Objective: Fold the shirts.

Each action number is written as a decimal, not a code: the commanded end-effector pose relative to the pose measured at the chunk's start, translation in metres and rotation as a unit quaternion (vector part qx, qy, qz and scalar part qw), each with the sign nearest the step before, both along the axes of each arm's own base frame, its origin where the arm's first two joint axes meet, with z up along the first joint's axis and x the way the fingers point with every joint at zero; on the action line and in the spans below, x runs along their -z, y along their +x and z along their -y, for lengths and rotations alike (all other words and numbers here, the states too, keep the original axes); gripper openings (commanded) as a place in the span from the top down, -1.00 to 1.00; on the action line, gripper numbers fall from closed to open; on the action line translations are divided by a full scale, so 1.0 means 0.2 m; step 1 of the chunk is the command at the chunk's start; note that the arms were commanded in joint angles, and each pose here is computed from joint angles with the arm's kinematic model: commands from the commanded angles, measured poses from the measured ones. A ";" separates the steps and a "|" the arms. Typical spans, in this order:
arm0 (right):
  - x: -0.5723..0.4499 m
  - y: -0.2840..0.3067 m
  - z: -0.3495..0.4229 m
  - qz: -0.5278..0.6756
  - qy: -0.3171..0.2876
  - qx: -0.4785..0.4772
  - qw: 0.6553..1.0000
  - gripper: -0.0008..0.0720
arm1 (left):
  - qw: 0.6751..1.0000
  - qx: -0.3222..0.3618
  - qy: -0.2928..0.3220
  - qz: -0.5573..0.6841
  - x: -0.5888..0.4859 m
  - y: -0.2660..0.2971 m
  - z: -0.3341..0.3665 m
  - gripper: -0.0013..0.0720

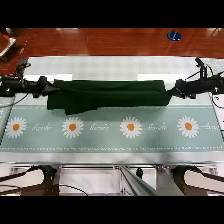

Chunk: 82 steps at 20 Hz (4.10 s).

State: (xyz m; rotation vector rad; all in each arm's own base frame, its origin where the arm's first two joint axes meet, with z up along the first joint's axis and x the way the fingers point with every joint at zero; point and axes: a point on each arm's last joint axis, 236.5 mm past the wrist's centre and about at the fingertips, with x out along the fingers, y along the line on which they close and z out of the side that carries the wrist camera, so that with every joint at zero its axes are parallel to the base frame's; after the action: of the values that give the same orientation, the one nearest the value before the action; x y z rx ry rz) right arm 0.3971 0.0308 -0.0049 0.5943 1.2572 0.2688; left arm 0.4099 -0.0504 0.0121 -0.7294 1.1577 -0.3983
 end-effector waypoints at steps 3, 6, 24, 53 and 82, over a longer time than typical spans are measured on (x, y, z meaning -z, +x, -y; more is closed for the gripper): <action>0.07 0.24 0.05 -0.004 0.014 0.026 1.000 0.88 | 0.998 0.019 0.053 -0.015 0.11 0.29 -0.02 0.91; 0.13 0.32 0.07 -0.014 0.020 0.035 0.999 0.88 | 0.998 0.017 0.060 -0.016 0.14 0.41 -0.03 0.91; -0.05 0.07 0.51 -0.039 -0.008 0.071 0.997 -0.71 | 0.971 0.004 0.114 -0.213 0.18 -0.04 -0.52 -0.94; -0.15 0.06 0.17 0.011 -0.073 -0.008 0.997 0.88 | 0.990 0.094 0.051 0.097 -0.08 -0.34 0.58 0.91; -0.73 -0.93 -0.12 0.148 -0.098 0.020 0.984 0.88 | 0.895 0.446 -0.017 -0.008 0.16 -0.89 2.36 0.91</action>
State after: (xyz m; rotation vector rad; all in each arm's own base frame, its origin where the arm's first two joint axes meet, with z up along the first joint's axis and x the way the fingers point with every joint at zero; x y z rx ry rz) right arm 0.2089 0.0480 0.1387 0.3746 0.9661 0.1548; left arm 0.2008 -0.5454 -0.0366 -0.1938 1.4817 -1.2127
